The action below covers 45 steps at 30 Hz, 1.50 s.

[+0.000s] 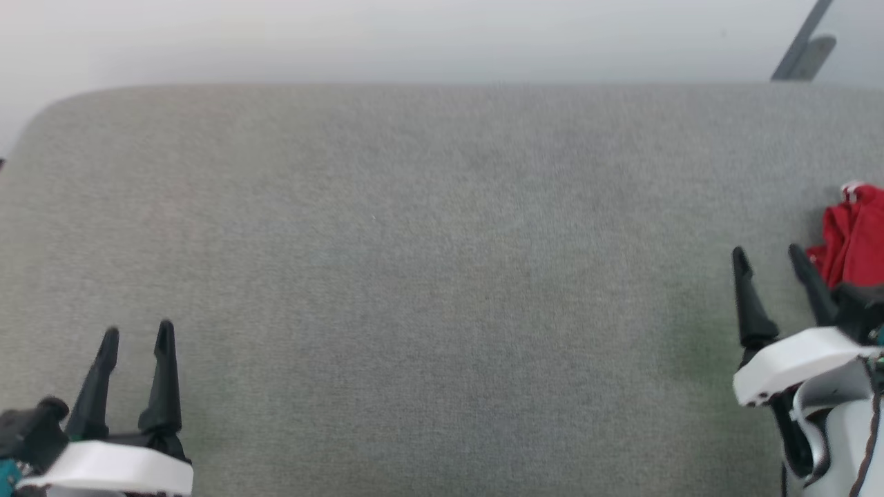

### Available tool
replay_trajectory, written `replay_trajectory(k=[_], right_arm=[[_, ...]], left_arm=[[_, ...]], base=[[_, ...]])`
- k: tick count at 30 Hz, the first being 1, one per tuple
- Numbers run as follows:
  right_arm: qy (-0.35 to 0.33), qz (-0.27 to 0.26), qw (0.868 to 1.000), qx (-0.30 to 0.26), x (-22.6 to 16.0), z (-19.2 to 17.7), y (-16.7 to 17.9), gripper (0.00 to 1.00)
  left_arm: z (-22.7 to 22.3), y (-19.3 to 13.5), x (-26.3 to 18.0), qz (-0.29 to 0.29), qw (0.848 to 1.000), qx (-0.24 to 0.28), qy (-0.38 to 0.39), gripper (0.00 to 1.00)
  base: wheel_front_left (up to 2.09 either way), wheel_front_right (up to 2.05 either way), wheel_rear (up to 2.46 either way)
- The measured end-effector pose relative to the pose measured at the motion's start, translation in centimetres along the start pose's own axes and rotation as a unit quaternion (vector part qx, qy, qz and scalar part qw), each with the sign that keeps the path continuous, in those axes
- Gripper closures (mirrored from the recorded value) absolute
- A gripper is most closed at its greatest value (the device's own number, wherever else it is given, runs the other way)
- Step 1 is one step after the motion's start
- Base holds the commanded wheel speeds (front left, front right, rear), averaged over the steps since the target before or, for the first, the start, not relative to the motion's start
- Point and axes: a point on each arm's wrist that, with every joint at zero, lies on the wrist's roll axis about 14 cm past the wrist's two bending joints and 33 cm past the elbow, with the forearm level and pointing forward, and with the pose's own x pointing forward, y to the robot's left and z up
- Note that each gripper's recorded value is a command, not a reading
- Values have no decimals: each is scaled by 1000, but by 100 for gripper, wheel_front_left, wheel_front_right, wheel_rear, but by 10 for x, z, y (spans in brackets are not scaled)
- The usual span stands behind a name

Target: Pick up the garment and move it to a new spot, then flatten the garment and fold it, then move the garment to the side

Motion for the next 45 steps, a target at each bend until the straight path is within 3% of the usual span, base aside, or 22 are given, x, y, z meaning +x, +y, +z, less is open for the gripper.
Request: replay_trajectory(k=[17, 28, 41, 42, 45], right_arm=[[-77, 50, 995, 45, -36, 33, 44, 0], [-88, 19, 994, 65, -64, 35, 29, 0], [-88, 12, 993, 77, -66, 36, 29, 0], [-87, 11, 993, 78, -65, 35, 29, 100], [-67, 8, 994, 81, -67, 22, 28, 100]], left_arm=[[24, 19, -51, 47, 998, 5, -41, 0], [24, 16, -58, 39, 998, 17, -39, 0], [27, 13, -51, 34, 998, 23, -42, 0], [25, 13, -51, 34, 998, 23, -40, 100], [10, 12, -56, 41, 999, 10, -19, 100]], base=[[0, 0, 0], [0, 0, 0], [0, 0, 0], [0, 0, 0], [0, 0, 0]])
